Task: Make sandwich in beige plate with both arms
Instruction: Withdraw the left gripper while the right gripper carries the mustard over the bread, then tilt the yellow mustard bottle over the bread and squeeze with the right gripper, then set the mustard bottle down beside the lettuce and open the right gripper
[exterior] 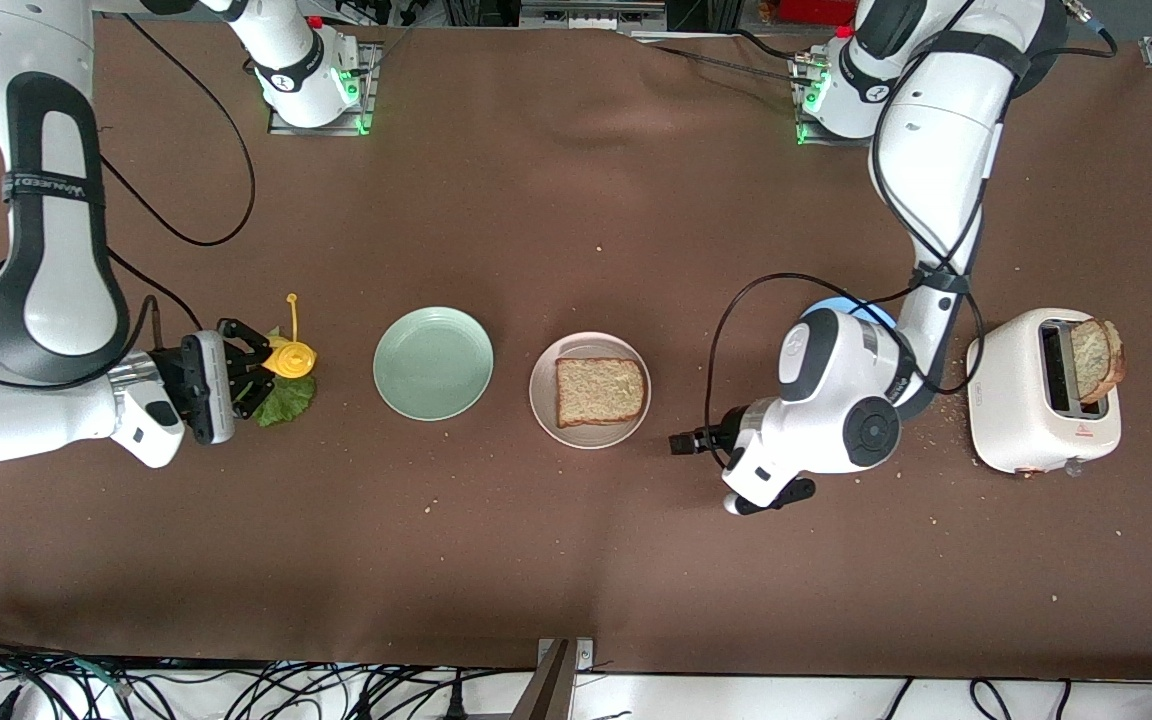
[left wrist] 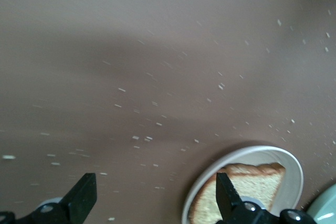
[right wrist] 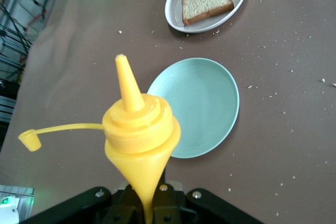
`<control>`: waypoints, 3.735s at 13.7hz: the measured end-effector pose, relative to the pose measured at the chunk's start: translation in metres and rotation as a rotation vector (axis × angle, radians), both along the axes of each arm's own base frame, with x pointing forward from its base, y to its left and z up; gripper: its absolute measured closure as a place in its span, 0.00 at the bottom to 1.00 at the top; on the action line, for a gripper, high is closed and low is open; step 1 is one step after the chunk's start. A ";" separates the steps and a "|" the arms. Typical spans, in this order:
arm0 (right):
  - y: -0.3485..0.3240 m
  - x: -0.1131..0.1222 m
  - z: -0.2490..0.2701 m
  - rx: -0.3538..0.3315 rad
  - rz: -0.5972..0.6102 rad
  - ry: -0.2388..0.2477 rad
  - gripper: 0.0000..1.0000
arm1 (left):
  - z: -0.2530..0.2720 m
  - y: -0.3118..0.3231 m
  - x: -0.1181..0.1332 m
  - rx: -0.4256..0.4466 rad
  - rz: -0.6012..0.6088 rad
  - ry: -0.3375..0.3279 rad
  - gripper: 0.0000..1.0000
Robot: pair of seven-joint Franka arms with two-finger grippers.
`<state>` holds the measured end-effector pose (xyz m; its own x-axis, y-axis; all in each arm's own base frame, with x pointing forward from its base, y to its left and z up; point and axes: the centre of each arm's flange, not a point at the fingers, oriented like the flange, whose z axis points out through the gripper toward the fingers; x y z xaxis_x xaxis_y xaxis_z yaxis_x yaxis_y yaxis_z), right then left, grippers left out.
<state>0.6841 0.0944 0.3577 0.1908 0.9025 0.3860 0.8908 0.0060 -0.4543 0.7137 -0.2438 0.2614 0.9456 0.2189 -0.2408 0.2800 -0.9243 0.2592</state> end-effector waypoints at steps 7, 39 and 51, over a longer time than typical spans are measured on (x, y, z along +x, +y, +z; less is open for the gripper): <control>0.178 -0.020 0.005 -0.418 0.040 -0.228 0.97 | 0.061 0.177 0.021 0.139 0.066 0.016 0.00; 0.369 -0.132 0.008 -1.035 -0.117 -0.558 0.97 | 0.259 0.315 -0.055 0.344 -0.107 0.036 0.00; 0.127 -0.008 0.012 -0.160 -0.124 -0.044 0.97 | 0.246 0.311 -0.054 0.339 -0.117 0.057 0.00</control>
